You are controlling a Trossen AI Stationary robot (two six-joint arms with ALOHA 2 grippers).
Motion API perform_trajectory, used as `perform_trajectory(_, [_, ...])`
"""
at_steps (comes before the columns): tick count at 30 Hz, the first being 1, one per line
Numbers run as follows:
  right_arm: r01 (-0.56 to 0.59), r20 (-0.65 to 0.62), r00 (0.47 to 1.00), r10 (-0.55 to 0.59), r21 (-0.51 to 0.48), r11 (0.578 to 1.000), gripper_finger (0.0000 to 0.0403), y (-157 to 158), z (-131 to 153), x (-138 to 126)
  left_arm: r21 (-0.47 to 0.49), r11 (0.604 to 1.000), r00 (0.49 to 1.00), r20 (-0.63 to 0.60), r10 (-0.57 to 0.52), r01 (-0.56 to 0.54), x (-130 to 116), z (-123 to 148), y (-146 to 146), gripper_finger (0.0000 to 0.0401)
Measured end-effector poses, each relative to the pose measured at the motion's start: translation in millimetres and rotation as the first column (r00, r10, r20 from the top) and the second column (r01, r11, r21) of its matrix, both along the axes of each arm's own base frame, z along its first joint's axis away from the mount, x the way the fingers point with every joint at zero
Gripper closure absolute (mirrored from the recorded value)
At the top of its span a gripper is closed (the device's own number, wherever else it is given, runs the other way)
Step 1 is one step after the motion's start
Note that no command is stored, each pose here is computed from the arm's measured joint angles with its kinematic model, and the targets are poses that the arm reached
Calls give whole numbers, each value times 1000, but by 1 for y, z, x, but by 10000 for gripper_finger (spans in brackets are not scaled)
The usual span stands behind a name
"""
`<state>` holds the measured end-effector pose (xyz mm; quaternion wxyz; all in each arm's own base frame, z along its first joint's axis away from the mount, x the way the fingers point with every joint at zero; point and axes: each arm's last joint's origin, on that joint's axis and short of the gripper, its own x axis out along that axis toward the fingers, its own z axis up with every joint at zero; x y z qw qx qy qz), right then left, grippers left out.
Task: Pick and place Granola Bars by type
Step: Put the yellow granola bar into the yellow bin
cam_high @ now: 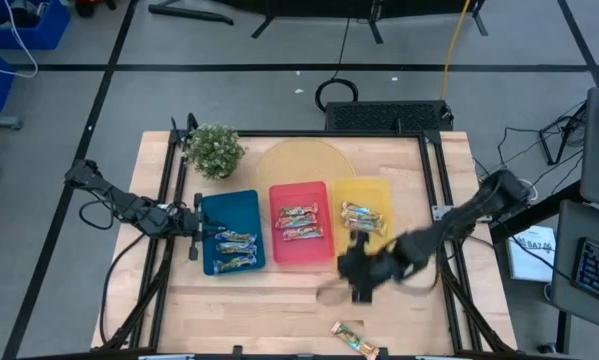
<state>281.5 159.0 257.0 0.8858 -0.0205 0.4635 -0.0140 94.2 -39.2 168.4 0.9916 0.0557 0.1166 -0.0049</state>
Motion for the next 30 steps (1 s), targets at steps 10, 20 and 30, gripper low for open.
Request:
perform_trajectory(10, [40,-269,962,-40,-6,999,268,111,-17,37,-6,1000,1000,2,2,-2,0,0,0,343])
perform_trajectory(20, [177,-424,904,-51,264,948,269,159,-27,38,17,1000,1000,2,-4,4,0,0,0,343])
perform_trajectory(30, [103,-358,931,65,431,896,295,175,-49,41,37,999,999,13,39,-40,0,1,1,343])
